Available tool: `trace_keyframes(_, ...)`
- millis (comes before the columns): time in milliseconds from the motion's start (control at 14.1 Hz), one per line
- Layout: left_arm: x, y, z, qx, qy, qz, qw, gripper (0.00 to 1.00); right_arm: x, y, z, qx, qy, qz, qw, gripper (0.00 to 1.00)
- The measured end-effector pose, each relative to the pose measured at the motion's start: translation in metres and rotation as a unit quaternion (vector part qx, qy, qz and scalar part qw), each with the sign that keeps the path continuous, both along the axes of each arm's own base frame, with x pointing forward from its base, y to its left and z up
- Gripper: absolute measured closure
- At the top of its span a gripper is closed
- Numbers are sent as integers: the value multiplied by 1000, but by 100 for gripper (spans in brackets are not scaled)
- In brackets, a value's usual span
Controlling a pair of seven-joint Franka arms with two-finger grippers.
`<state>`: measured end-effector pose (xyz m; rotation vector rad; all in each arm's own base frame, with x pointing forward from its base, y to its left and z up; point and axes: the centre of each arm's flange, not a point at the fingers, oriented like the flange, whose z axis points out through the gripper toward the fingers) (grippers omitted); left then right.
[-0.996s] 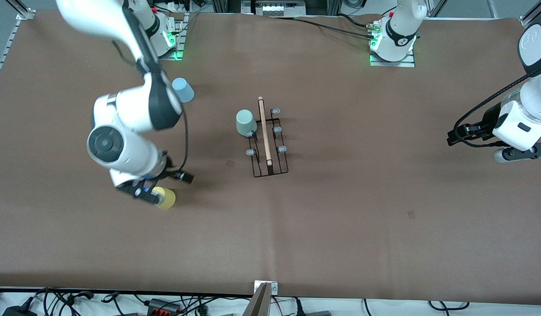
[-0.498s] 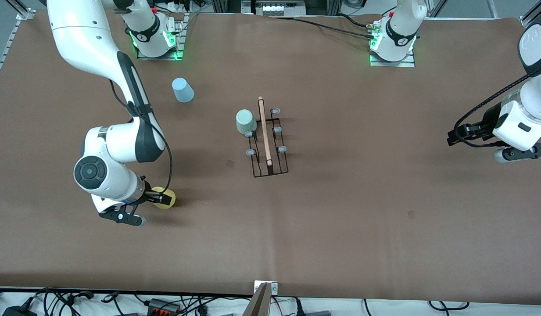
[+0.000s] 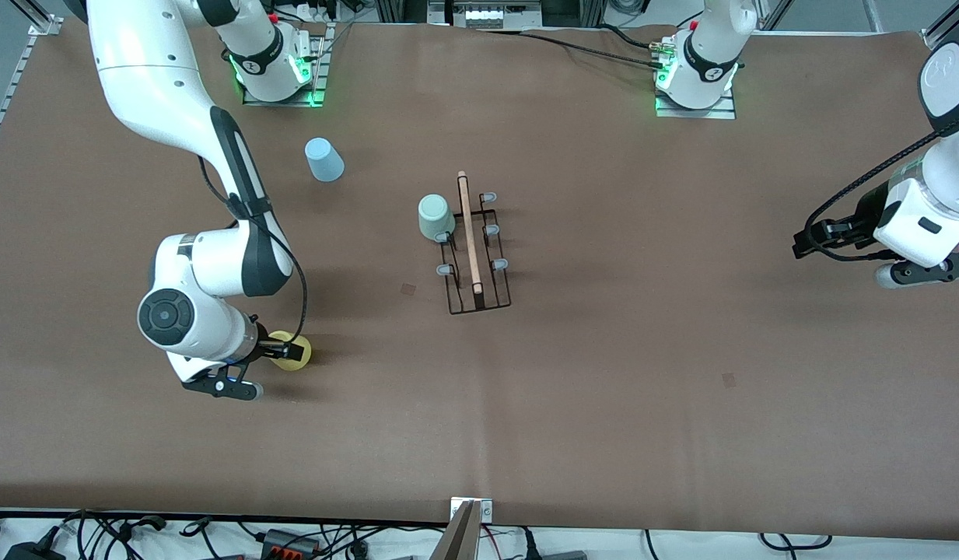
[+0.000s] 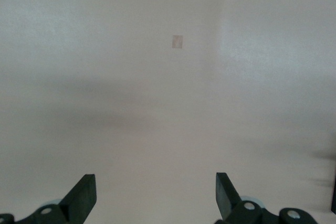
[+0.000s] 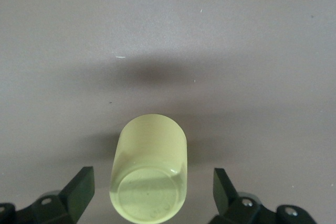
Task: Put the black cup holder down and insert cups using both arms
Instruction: 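Release the teal cup and grasp the yellow cup with the right gripper, then carry the yellow cup to the rack and hang it on a peg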
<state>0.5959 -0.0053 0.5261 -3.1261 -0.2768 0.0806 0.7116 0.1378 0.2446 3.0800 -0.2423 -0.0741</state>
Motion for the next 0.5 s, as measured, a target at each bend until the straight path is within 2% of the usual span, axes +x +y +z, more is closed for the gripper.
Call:
trace_keyframes(427, 0, 0, 0, 0, 0, 0, 1000, 0, -4, 6, -19, 1, 14, 19, 1000, 0)
trace_keyframes(498, 0, 0, 0, 0, 0, 0, 1000, 0, -4, 6, -21, 1, 15, 21, 1000, 7)
